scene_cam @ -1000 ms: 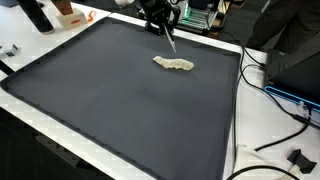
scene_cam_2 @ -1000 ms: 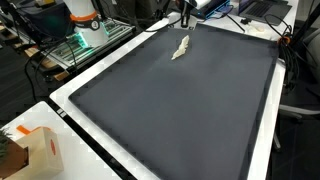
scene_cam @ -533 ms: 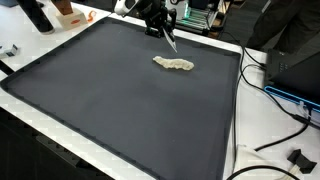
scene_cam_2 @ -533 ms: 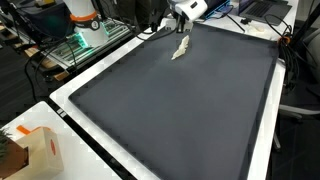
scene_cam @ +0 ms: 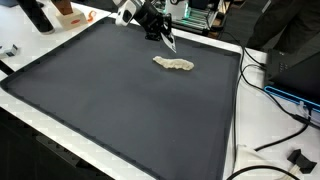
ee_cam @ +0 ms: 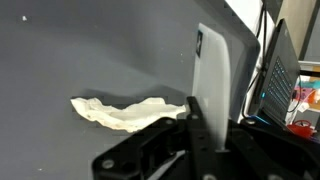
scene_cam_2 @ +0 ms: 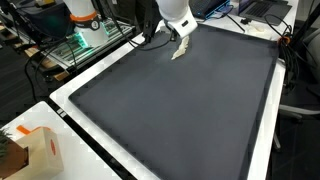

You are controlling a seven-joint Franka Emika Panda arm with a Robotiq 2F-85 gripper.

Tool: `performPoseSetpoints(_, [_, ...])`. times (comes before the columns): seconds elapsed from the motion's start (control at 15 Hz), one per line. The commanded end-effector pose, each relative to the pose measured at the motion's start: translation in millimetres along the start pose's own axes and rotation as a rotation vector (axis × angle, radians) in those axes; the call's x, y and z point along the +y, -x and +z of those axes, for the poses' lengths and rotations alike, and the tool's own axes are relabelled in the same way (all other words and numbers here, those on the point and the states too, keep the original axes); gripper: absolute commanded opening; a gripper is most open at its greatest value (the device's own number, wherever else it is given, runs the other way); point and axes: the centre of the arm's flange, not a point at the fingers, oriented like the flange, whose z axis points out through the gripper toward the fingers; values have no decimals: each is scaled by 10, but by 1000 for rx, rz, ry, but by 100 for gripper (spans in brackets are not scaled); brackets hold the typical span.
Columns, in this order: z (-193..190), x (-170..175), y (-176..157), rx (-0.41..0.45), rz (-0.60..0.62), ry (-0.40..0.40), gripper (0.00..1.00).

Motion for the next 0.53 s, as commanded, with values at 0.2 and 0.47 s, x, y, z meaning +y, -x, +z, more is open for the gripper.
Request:
performPoseSetpoints(0.2, [-25, 194, 35, 25, -10, -142, 1])
performPoseSetpoints(0.47, [-64, 242, 25, 43, -21, -178, 1])
